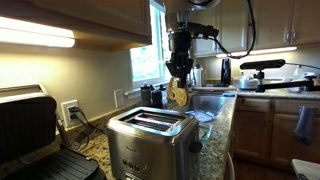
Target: Put one slice of bread in the toaster
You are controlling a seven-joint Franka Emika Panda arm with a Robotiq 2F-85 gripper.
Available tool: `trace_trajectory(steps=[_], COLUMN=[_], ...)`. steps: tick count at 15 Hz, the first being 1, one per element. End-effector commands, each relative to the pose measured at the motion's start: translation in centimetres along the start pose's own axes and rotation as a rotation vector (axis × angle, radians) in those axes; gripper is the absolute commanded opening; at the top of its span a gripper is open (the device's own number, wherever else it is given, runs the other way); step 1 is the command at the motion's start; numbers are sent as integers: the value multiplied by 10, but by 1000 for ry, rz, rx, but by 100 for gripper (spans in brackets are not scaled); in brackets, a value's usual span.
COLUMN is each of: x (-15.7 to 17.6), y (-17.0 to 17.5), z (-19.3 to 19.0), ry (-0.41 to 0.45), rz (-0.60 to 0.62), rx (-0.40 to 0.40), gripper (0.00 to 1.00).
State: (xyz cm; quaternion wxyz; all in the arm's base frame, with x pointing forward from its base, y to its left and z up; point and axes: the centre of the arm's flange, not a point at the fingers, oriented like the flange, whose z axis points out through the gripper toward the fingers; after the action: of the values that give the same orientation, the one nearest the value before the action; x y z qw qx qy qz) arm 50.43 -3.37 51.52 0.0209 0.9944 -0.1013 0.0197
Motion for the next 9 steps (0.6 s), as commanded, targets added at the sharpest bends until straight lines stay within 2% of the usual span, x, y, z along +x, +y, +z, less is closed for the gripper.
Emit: trace_trajectory(steps=[1, 9], x=[-22, -35], y=[-12, -45], z=[-8, -23], ry=[21, 38], rz=[-13, -51], rx=[-16, -43], gripper=[7, 7])
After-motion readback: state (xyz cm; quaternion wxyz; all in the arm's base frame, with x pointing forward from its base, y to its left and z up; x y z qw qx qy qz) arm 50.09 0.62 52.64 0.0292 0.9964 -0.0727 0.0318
